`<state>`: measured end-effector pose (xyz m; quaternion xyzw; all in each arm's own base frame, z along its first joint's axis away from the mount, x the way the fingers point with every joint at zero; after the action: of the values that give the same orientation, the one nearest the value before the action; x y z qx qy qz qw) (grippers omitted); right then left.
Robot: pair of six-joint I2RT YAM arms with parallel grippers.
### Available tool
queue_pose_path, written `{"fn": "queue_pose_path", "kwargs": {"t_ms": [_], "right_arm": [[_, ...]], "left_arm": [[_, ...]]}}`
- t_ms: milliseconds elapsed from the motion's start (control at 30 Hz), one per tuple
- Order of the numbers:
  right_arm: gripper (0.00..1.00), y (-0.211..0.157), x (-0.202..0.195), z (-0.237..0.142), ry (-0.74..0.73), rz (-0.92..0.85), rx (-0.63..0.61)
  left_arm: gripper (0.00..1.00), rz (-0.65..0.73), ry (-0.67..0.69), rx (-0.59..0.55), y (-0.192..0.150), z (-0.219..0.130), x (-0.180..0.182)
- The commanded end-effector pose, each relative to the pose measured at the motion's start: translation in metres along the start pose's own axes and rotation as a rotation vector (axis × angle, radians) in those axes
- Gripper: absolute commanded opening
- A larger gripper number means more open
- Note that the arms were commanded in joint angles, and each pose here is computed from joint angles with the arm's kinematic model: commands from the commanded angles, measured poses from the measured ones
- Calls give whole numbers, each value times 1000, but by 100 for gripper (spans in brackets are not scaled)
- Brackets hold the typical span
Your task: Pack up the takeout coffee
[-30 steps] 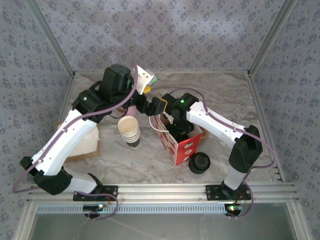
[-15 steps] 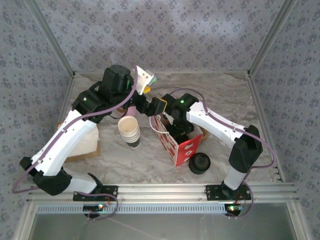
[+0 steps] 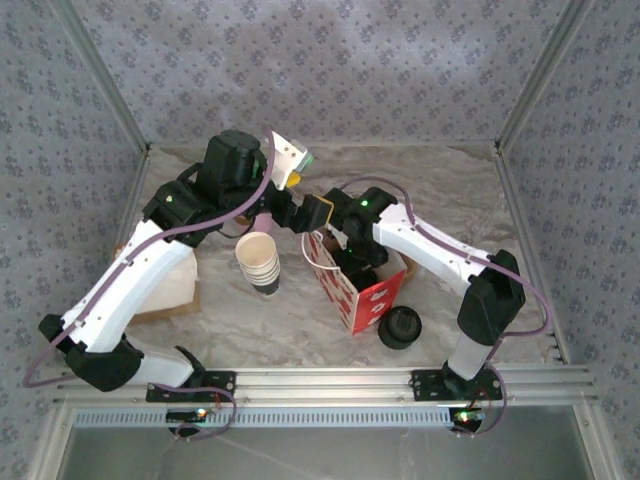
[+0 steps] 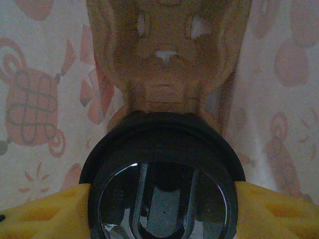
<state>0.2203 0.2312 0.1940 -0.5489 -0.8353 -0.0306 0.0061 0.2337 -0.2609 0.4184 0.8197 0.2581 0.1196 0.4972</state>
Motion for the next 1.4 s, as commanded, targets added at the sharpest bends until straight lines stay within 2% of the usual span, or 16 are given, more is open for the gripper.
{"fn": "queue_pose_path", "kwargs": {"t_ms": [0,700,1367], "right_arm": [[67,-7,-1,8,-3,-11,58],[67,-6,-3,15,-2,-2,115],[67,-8,-4,23,5,-2,95]], "left_arm": [[99,17,1,-60,12,-12,-3],[99,18,5,-61,11,-14,-3],[100,14,14,-53,7,-12,-2]]}}
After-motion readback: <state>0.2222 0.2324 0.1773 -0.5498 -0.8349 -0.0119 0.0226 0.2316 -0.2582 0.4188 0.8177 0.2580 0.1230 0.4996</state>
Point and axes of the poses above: each hand's point on the last joint's axis, 136 mm out from that joint toward the fingers, its own z axis out along the fingers, its own x axis along the line the jaws close on, y = z × x, the point moved 4 cm from there along -z, back along the fingers, and after that the axes turned 8 degrees about z, right-handed, at the moved point
